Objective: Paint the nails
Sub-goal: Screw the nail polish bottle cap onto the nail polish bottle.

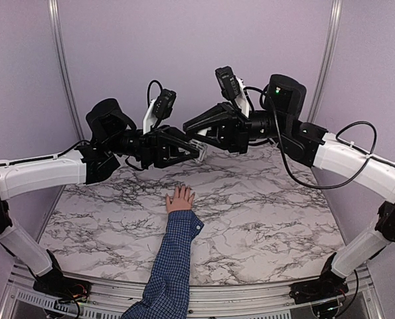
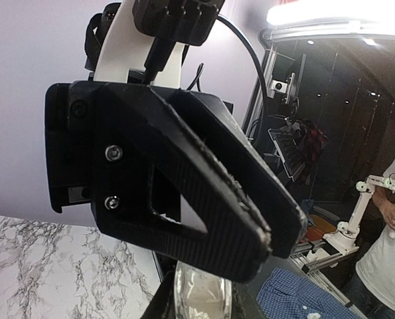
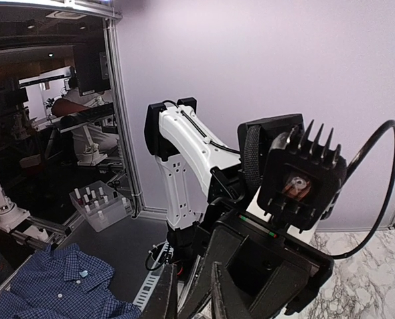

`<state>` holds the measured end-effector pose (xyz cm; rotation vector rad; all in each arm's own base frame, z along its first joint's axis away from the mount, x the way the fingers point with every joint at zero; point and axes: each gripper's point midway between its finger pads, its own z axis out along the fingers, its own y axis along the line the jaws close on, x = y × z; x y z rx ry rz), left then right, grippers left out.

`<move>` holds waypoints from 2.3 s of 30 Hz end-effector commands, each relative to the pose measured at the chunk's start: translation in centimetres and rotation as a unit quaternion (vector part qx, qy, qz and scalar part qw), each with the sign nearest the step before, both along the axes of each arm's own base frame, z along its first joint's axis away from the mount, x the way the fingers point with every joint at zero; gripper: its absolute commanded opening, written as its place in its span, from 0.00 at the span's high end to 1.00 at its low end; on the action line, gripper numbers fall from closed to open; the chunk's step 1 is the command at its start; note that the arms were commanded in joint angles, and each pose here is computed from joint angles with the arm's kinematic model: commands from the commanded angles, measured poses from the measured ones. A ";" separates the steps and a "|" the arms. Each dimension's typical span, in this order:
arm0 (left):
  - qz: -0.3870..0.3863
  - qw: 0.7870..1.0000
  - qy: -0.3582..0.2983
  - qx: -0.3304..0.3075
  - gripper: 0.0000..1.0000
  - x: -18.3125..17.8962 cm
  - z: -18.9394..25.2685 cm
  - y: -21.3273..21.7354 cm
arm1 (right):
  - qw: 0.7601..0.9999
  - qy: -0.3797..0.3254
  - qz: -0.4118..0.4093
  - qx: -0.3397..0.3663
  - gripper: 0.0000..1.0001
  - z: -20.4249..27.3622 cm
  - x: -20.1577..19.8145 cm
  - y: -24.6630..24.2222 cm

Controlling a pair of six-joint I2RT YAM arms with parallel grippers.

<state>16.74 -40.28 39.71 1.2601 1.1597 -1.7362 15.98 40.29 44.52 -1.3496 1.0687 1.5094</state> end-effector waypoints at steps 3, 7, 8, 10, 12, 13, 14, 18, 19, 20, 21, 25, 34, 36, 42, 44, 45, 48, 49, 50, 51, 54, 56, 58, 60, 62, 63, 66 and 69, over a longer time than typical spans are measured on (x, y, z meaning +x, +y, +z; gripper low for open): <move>0.073 0.995 -0.042 -0.057 1.00 1.7 3.2 0.8 | 1.000 0.003 -0.009 0.004 1.00 1.2 -0.1 0.3; 0.118 0.988 -0.059 -0.076 1.00 2.7 4.1 1.1 | 0.999 0.011 -0.034 -0.003 1.00 1.0 0.7 0.5; 0.129 0.986 -0.063 -0.079 1.00 3.0 4.3 1.1 | 0.999 0.012 -0.042 -0.005 1.00 1.0 1.0 0.6; 0.153 0.982 -0.069 -0.086 1.00 3.6 4.6 1.3 | 0.999 0.016 -0.050 -0.007 1.00 1.0 1.3 0.7; 0.180 0.976 -0.076 -0.094 1.00 4.3 4.9 1.4 | 0.998 0.019 -0.060 -0.009 1.00 1.1 1.8 0.9; 0.198 0.972 -0.080 -0.098 1.00 4.8 5.0 1.5 | 0.997 0.023 -0.066 -0.011 1.00 1.1 2.1 1.0; 0.214 0.968 -0.084 -0.100 1.00 5.3 5.1 1.6 | 0.997 0.025 -0.072 -0.013 1.00 1.1 2.4 1.1; 0.299 0.944 -0.093 -0.103 1.00 7.8 4.8 2.4 | 0.992 0.048 -0.116 -0.023 1.00 1.1 4.2 1.7; 0.321 0.937 -0.093 -0.101 1.00 8.5 4.5 2.5 | 0.990 0.055 -0.129 -0.024 1.00 1.1 4.9 1.9; 0.345 0.929 -0.094 -0.099 1.00 9.1 4.2 2.7 | 0.987 0.063 -0.147 -0.023 1.00 1.2 5.6 2.0; 0.367 0.920 -0.098 -0.096 1.00 9.7 3.9 2.9 | 0.983 0.070 -0.166 -0.023 1.00 1.1 6.3 2.1; 0.464 0.875 -0.107 -0.081 1.00 12.2 2.9 3.2 | 0.968 0.091 -0.232 -0.031 1.00 0.1 8.4 2.5; 0.565 0.811 -0.149 -0.045 1.00 14.1 1.8 1.6 | 0.930 0.119 -0.344 -0.048 1.00 -2.2 11.3 3.6; 0.572 0.806 -0.150 -0.041 1.00 14.1 1.6 1.5 | 0.922 0.122 -0.364 -0.049 1.00 -2.2 11.9 3.3; 0.579 0.799 -0.156 -0.038 1.00 13.9 1.6 1.8 | 0.911 0.128 -0.388 -0.047 1.00 -2.5 12.5 2.7; 0.578 0.801 -0.154 -0.037 1.00 13.8 1.5 2.0 | 0.915 0.122 -0.384 -0.040 0.97 -2.0 12.3 2.6; 0.576 0.802 -0.152 -0.038 1.00 13.6 1.4 2.1 | 0.917 0.117 -0.380 -0.034 0.90 -1.6 12.1 2.5; 0.557 0.816 -0.151 -0.040 1.00 12.9 1.2 2.2 | 0.925 0.098 -0.367 -0.012 0.75 -0.2 11.4 2.1; 0.547 0.822 -0.150 -0.042 1.00 12.6 1.1 2.2 | 0.929 0.093 -0.358 -0.007 0.69 0.2 11.2 1.9; 0.534 0.831 -0.150 -0.044 1.00 12.1 1.0 2.2 | 0.931 0.090 -0.353 -0.006 0.63 0.3 11.1 1.7; 0.521 0.839 -0.150 -0.045 1.00 11.7 0.8 2.2 | 0.934 0.087 -0.346 -0.007 0.59 0.4 10.9 1.6; 0.498 0.853 -0.148 -0.051 1.00 10.4 0.8 2.9 | 0.942 0.075 -0.326 -0.003 0.44 1.0 10.1 0.6; 0.462 0.872 -0.153 -0.058 1.00 9.0 0.8 3.0 | 0.949 0.061 -0.309 0.002 0.35 1.3 9.5 -0.2; 0.427 0.889 -0.152 -0.061 1.00 7.8 0.6 3.2 | 0.958 0.044 -0.283 0.005 0.28 1.6 8.7 -0.8; 0.396 0.906 -0.136 -0.064 1.00 6.9 0.8 3.3 | 0.962 0.036 -0.270 -0.007 0.23 1.5 8.4 -1.1; 0.365 0.921 -0.118 -0.069 1.00 6.1 0.9 3.5 | 0.964 0.039 -0.263 -0.022 0.21 1.0 8.5 -1.3; 0.350 0.928 -0.110 -0.070 1.00 5.7 0.9 3.5 | 0.965 0.039 -0.258 -0.023 0.20 1.0 8.4 -1.5; 0.302 0.946 -0.094 -0.071 1.00 4.4 1.1 3.3 | 0.974 0.015 -0.225 -0.004 0.12 1.4 7.0 -2.4; 0.228 0.966 -0.104 -0.063 1.00 2.3 0.7 2.6 | 0.982 -0.018 -0.189 0.013 0.02 2.0 5.0 -3.3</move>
